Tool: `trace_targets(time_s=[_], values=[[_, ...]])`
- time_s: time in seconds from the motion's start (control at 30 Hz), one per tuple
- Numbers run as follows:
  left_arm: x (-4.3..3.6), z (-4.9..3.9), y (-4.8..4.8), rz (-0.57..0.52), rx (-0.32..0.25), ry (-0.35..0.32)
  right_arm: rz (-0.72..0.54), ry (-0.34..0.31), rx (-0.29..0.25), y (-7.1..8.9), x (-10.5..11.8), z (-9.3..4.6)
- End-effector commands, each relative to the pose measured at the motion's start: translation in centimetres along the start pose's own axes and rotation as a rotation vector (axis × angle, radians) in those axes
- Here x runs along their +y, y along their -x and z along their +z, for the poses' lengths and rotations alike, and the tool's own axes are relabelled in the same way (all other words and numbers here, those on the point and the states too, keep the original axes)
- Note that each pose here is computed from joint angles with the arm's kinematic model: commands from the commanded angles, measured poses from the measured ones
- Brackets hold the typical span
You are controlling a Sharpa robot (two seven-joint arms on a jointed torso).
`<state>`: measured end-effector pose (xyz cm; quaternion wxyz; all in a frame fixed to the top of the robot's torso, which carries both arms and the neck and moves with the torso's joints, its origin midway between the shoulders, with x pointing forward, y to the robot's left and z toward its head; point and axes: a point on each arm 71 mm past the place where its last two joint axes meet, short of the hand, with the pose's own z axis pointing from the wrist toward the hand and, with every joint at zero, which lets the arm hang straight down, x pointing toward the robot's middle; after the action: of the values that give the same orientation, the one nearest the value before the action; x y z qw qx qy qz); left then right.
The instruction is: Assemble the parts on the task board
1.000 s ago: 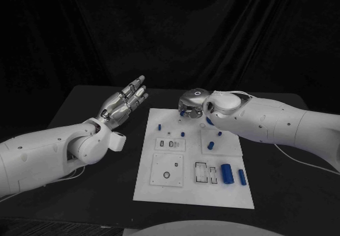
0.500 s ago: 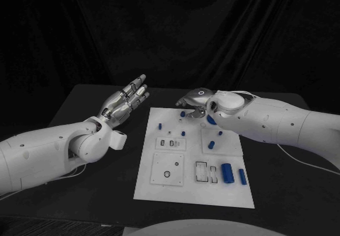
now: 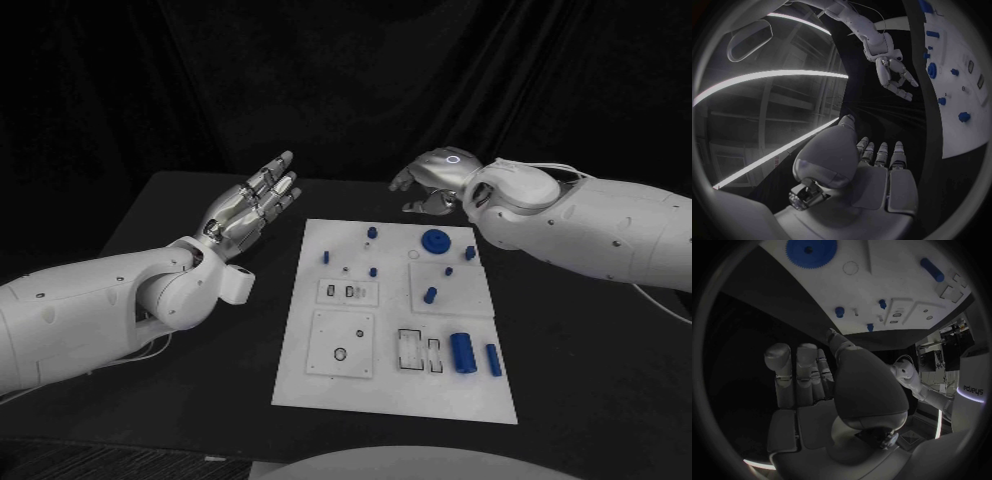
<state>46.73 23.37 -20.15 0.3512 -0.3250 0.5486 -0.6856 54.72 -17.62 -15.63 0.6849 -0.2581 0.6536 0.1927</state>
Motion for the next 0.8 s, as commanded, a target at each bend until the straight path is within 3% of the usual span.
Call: trace_targets(time_s=[0.03, 0.23, 0.4, 0.8], values=[[-0.32, 0.01, -0.04, 0.001, 0.001, -0.035, -0.003, -0.053, 0.005, 0.4, -0.9, -0.7], [-0.35, -0.06, 0.11, 0.005, -0.005, -0.038, 0.003, -0.100, 0.072, -0.5, -2.5, -3.0], [-0.31, -0.14, 0.21, 0.004, -0.005, -0.034, 0.011, -0.132, 0.084, -1.4, -3.4, -4.4], [-0.17, -0.15, 0.23, 0.000, -0.001, -0.025, 0.012, -0.228, 0.152, -3.6, -5.1, -5.9]])
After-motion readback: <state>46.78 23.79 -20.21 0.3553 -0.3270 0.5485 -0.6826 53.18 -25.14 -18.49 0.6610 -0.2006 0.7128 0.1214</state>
